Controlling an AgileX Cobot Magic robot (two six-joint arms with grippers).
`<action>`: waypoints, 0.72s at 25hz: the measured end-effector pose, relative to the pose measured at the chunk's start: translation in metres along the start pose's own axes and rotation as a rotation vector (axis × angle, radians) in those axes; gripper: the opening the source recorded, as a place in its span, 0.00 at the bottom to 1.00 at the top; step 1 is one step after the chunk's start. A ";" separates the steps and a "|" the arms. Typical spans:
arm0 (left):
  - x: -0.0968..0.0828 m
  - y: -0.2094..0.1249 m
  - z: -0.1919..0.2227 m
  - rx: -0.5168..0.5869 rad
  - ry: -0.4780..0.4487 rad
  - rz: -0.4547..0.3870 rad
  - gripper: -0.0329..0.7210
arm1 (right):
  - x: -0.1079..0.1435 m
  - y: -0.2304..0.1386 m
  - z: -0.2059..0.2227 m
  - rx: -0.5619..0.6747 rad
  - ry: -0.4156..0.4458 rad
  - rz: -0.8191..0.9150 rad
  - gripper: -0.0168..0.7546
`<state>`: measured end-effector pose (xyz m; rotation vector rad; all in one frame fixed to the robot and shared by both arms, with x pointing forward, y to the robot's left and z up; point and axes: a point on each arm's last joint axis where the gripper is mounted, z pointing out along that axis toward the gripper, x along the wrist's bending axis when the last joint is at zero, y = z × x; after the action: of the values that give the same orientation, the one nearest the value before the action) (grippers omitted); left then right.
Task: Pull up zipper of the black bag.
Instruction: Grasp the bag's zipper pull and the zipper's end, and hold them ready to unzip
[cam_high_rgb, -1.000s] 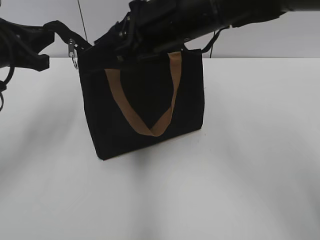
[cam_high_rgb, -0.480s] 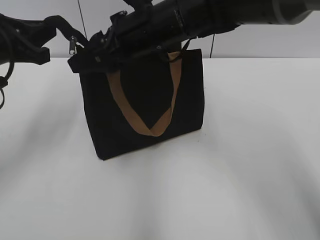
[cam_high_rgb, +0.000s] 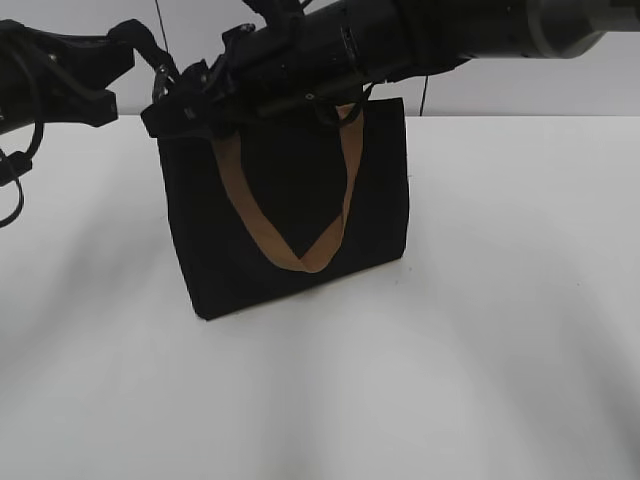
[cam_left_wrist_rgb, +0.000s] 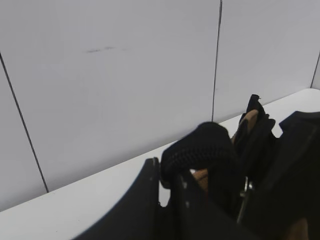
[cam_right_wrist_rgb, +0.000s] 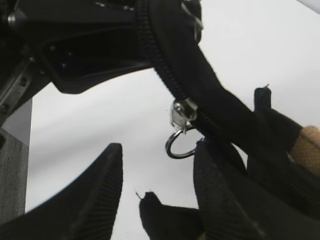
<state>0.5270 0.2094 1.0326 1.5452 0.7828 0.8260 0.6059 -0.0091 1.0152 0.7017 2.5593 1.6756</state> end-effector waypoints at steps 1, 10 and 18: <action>0.000 0.000 0.000 -0.001 -0.001 -0.001 0.08 | -0.001 0.000 0.000 -0.001 -0.007 0.000 0.49; 0.001 0.002 0.000 -0.024 0.012 -0.028 0.08 | -0.006 0.002 0.001 -0.034 -0.055 0.039 0.48; 0.001 0.003 0.000 -0.038 0.013 -0.036 0.08 | -0.011 0.002 0.001 -0.045 -0.100 0.050 0.30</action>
<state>0.5276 0.2097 1.0361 1.4894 0.7984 0.8207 0.6163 -0.0112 1.0138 0.8313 2.4494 1.6609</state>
